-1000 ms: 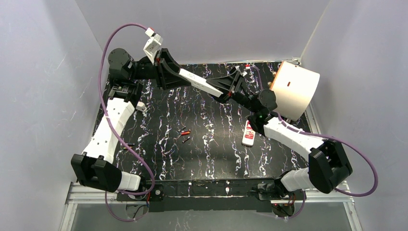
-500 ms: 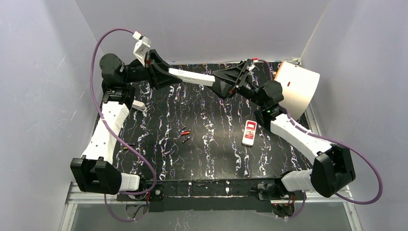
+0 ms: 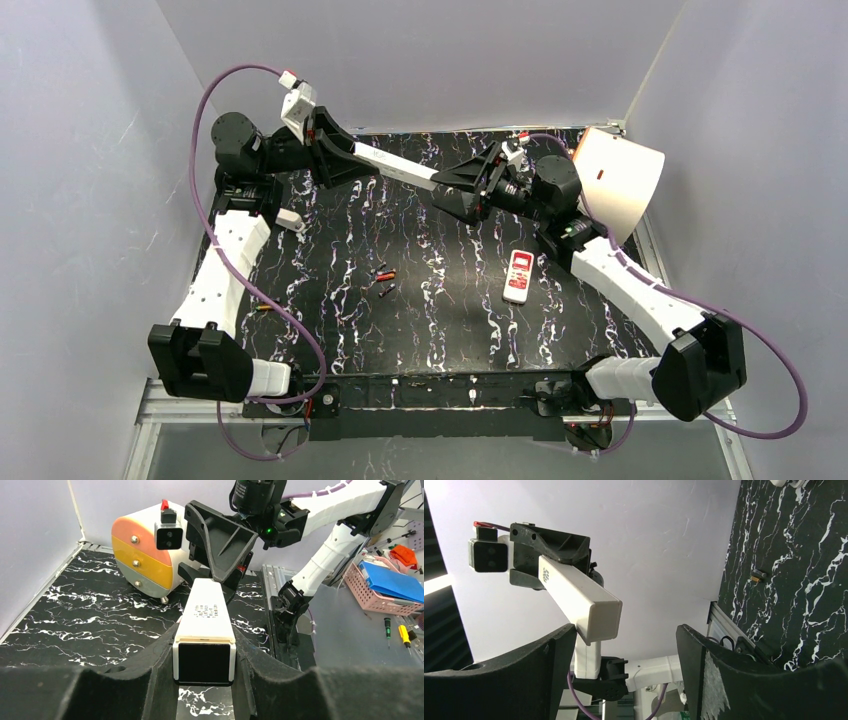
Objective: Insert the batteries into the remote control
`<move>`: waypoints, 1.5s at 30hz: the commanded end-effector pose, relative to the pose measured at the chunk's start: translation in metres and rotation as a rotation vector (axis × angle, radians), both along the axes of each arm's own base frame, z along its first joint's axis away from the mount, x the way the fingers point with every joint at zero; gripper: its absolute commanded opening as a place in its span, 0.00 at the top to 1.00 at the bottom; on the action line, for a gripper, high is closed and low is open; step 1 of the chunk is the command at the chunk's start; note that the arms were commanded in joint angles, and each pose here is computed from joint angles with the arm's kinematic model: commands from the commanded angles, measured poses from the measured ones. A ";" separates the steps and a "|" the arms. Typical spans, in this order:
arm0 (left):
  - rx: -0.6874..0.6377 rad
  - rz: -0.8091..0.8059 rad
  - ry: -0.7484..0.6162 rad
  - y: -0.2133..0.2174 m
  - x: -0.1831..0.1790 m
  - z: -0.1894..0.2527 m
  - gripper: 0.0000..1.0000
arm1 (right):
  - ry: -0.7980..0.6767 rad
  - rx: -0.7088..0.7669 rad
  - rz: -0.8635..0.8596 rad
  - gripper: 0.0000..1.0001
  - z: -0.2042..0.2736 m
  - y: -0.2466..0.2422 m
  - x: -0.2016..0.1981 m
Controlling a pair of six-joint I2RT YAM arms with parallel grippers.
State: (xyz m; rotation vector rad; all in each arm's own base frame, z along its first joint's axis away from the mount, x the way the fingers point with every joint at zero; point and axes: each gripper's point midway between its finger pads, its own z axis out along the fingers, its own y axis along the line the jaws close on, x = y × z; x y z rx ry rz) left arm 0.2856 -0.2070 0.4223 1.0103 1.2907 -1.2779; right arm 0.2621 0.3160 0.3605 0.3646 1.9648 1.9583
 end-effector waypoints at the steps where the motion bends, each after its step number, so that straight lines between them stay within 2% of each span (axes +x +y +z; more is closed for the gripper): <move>1: 0.017 -0.035 -0.087 0.002 -0.012 -0.001 1.00 | -0.092 -0.011 -0.012 0.18 0.029 -0.004 -0.001; 5: 0.022 -0.042 -0.091 0.002 -0.016 -0.007 1.00 | -0.093 -0.032 -0.010 0.19 0.026 -0.003 0.001; 11: 0.022 -0.035 -0.104 0.002 -0.015 -0.010 1.00 | -0.079 -0.055 0.033 0.49 0.024 0.000 -0.002; 23: 0.029 -0.053 -0.103 0.003 -0.019 -0.012 1.00 | -0.083 -0.098 0.040 0.78 0.016 0.000 -0.003; 28: 0.028 -0.051 -0.096 0.003 -0.020 -0.014 1.00 | -0.080 -0.090 0.033 0.99 0.018 -0.002 -0.004; 36: 0.028 -0.033 -0.062 0.003 -0.012 -0.028 1.00 | -0.103 -0.059 -0.036 0.99 0.024 -0.018 -0.004; 39: 0.032 -0.018 -0.032 0.004 -0.006 -0.045 1.00 | -0.179 0.014 -0.107 0.99 0.043 -0.031 -0.003; 45: 0.041 0.011 0.085 0.008 0.004 -0.089 1.00 | -0.202 0.017 -0.187 0.99 0.049 -0.045 -0.001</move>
